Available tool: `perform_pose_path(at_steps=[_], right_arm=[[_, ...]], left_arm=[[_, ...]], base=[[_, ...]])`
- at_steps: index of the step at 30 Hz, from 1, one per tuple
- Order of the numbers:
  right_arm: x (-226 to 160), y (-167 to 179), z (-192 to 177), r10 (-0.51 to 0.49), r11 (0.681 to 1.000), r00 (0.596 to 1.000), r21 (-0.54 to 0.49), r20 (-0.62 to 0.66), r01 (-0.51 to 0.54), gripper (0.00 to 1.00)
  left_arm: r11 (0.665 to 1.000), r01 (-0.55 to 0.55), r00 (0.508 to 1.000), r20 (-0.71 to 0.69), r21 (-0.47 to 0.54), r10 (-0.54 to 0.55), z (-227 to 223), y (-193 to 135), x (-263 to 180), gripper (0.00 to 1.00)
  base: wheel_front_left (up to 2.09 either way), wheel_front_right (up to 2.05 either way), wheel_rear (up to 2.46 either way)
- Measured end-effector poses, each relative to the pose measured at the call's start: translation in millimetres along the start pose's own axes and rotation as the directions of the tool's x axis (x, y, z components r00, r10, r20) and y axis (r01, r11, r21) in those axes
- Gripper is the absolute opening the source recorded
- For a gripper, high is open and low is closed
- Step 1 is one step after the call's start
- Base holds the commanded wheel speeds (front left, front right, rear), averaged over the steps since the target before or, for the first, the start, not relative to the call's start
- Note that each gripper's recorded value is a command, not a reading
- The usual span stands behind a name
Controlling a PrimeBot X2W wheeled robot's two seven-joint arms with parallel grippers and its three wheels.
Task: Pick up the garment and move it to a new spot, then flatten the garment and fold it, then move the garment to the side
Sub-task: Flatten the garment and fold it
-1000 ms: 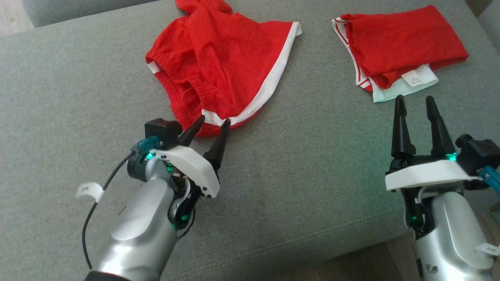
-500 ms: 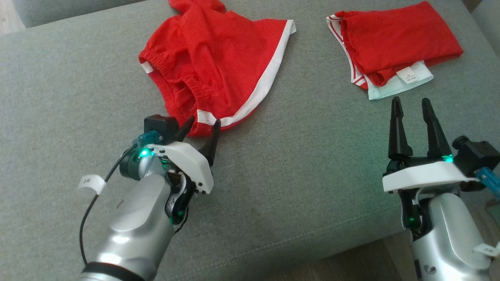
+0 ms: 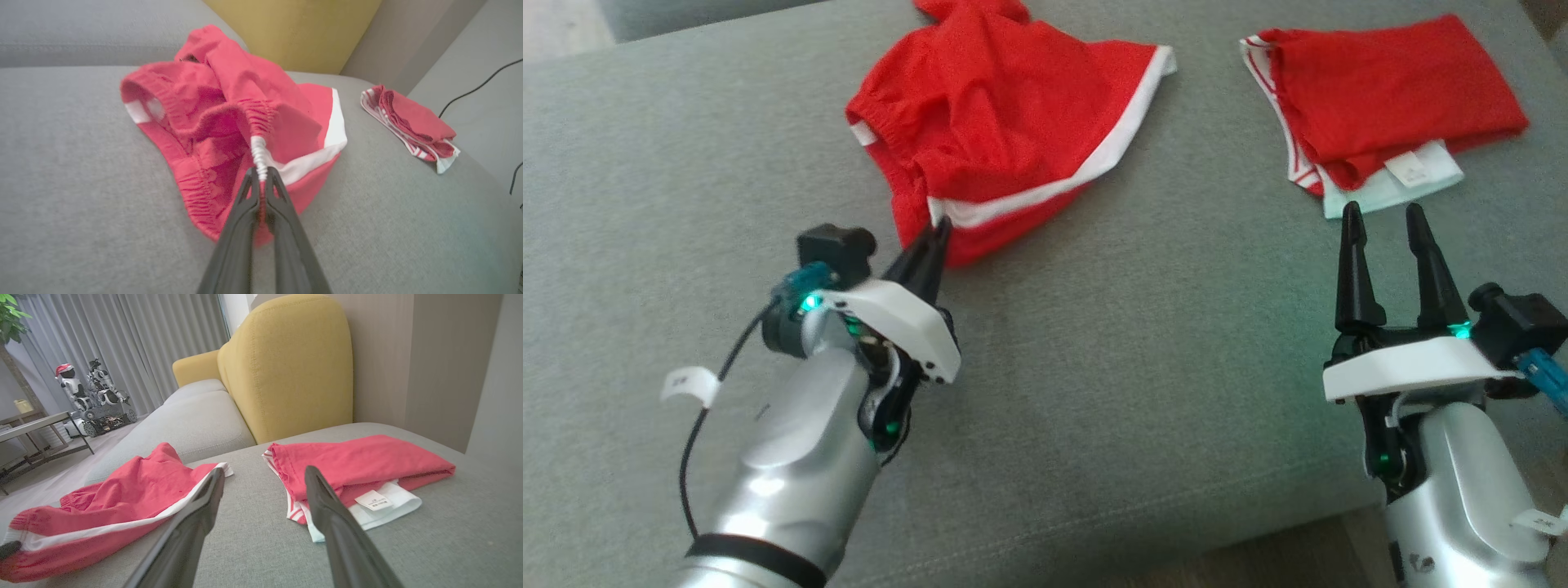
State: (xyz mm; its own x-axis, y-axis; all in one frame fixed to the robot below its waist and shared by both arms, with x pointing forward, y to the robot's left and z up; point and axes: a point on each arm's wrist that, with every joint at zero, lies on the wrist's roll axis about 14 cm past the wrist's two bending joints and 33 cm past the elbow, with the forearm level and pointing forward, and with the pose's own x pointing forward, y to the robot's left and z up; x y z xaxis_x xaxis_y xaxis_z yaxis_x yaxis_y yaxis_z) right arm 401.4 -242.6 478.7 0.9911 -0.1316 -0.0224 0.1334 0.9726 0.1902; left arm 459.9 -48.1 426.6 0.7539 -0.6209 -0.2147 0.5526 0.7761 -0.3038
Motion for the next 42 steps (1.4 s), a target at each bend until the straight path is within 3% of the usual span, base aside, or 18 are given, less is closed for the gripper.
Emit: perform_pose_path(at_steps=[9,16,25,35,42], right_arm=[[11.0,32.1,1.9,0.090,0.996,0.996,-0.005,-0.001,-0.090,1.00],[13.9,58.1,-6.7,0.160,0.987,0.986,0.004,-0.042,-0.160,1.00],[15.5,78.8,-48.9,0.209,0.978,0.957,0.065,-0.201,-0.200,1.00],[65.0,98.8,-62.0,0.230,0.972,0.927,0.125,-0.297,-0.201,1.00],[80.9,91.5,-96.8,0.204,0.978,0.880,0.045,-0.429,-0.204,1.00]], left_arm=[[0.996,-0.089,0.981,0.176,0.000,0.087,51.8,28.0,-28.1,0.00],[0.991,-0.132,0.977,0.165,-0.021,0.134,37.4,34.8,-55.8,0.00],[0.984,-0.175,0.967,0.183,-0.035,0.178,36.9,46.5,-67.8,0.00],[0.974,-0.221,0.957,0.181,-0.054,0.227,31.2,63.2,-74.4,0.00],[0.964,-0.256,0.948,0.178,-0.069,0.265,27.3,75.7,-79.9,0.00]], base=[[0.00,0.00,0.00],[0.00,0.00,0.00],[0.00,0.00,0.00],[0.00,0.00,0.00],[0.00,0.00,0.00]])
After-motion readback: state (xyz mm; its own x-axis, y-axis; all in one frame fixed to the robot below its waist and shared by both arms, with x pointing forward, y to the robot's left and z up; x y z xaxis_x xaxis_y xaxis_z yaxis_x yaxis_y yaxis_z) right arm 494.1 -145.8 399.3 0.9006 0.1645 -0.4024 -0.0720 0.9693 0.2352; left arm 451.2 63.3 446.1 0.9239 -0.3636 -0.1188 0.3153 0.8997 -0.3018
